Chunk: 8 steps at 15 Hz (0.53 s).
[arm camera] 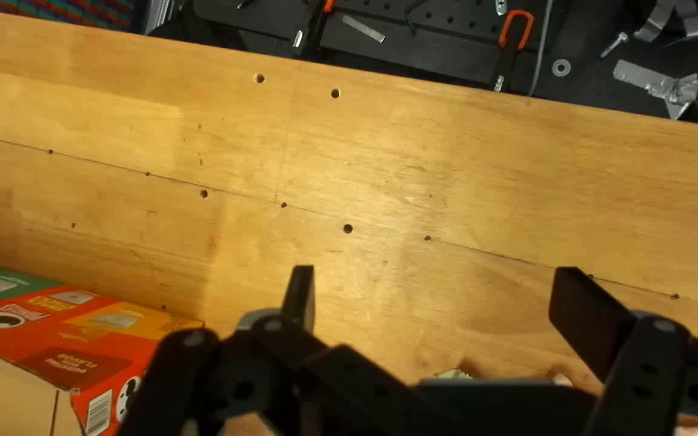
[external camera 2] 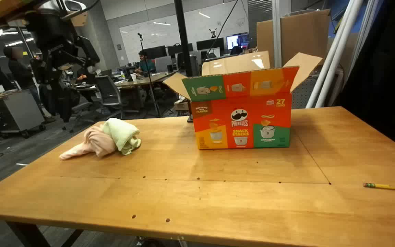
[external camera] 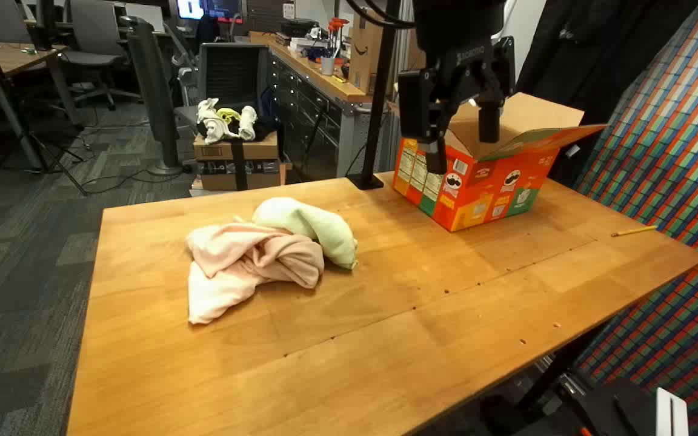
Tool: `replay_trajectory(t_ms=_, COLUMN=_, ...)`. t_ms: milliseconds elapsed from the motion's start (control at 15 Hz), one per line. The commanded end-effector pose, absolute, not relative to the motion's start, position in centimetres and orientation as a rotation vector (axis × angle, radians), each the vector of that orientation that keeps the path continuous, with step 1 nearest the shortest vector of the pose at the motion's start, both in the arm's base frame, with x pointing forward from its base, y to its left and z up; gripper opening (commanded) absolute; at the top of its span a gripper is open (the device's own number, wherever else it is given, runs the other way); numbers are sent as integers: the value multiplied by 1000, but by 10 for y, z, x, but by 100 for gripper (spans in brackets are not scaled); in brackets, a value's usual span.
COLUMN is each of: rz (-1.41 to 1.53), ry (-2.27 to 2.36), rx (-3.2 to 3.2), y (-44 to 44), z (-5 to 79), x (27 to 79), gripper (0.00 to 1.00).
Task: Pick up the clothes from the table and put them in the box.
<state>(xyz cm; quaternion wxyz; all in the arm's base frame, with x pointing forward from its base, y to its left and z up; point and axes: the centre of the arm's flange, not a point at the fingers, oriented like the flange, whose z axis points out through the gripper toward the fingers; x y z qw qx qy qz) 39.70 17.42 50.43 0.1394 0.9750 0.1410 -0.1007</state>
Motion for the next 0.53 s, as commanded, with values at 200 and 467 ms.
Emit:
replay_trajectory(t_ms=200, rz=-272, ry=407, rx=2822, y=175, z=510, x=397, gripper=100)
replay_trajectory(t_ms=467, rz=-272, ry=407, rx=2822, y=175, z=510, x=397, gripper=100)
